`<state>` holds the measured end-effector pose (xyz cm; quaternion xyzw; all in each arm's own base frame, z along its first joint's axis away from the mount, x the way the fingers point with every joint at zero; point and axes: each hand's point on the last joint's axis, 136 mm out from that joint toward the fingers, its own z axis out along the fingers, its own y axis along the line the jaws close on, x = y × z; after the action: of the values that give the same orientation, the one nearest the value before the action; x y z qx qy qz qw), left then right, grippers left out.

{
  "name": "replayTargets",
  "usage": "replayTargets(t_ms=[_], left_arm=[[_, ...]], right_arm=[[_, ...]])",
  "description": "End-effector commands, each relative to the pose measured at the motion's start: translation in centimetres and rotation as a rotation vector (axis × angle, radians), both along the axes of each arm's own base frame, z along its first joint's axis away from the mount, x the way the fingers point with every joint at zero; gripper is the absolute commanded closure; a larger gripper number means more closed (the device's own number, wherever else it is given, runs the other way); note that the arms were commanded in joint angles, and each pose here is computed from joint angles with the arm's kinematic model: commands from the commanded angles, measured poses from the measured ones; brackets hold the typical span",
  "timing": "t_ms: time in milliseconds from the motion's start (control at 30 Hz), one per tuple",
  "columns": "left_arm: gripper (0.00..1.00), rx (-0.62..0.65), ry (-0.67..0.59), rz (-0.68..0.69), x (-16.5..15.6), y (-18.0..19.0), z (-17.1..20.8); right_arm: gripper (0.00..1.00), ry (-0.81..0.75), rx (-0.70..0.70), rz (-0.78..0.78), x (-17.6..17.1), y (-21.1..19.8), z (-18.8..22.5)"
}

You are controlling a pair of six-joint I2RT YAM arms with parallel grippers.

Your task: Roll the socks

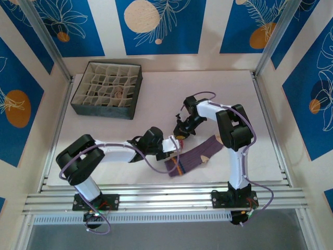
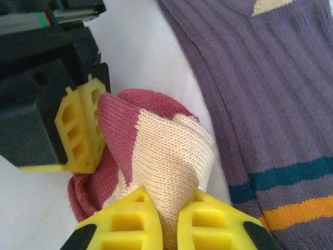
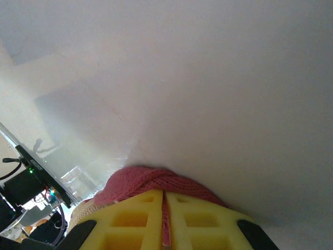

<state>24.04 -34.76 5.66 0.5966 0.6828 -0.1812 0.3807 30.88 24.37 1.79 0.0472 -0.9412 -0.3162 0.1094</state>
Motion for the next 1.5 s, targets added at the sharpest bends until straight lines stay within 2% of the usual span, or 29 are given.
replayTargets(t_ms=[0, 200, 367, 433, 767, 900, 1000, 1200, 1300, 1367, 1467], left_arm=[[1.00, 0.066, 0.259, 0.080, -2.1, 1.4, -2.5], [1.00, 0.033, 0.569, 0.136, -3.0, 1.5, -3.5], [1.00, -0.015, 0.801, 0.228, -1.4, 1.7, -3.9], [1.00, -0.015, 0.844, 0.242, -0.9, 1.6, -4.1], [1.00, -0.039, 0.891, 0.285, 2.1, 1.9, -5.2], [0.96, -0.031, 0.904, 0.285, 2.9, 2.1, -5.7], [0.91, -0.031, 0.900, 0.289, 3.5, 2.1, -5.9], [0.78, -0.018, 0.889, 0.292, 4.1, 2.1, -6.0], [0.76, -0.015, 0.884, 0.294, 4.0, 2.2, -6.1], [0.75, -0.014, 0.870, 0.291, 4.0, 2.4, -5.9], [0.73, -0.040, 0.816, 0.271, 4.1, 2.4, -5.0]], right_arm=[[0.89, -0.016, -0.176, -0.036, 0.1, -4.0, -3.2], [0.90, -0.059, -0.170, -0.084, 0.4, -4.8, -2.1], [0.89, -0.108, -0.143, -0.110, 0.4, -5.2, -1.0], [0.86, -0.146, -0.112, -0.124, 0.5, -5.2, 0.0], [0.61, -0.327, -0.001, -0.214, 0.9, -6.2, 5.4], [0.56, -0.324, 0.108, -0.211, -0.4, -4.8, 6.6], [0.54, -0.295, 0.120, -0.187, -1.3, -3.7, 6.0], [0.54, -0.228, 0.074, -0.132, -2.1, -1.8, 3.5], [0.55, -0.195, 0.029, -0.109, -2.2, -1.3, 2.2], [0.61, -0.166, -0.038, -0.108, -2.4, -1.9, 1.0], [0.78, -0.132, -0.081, -0.107, -2.7, -2.5, -0.1]])
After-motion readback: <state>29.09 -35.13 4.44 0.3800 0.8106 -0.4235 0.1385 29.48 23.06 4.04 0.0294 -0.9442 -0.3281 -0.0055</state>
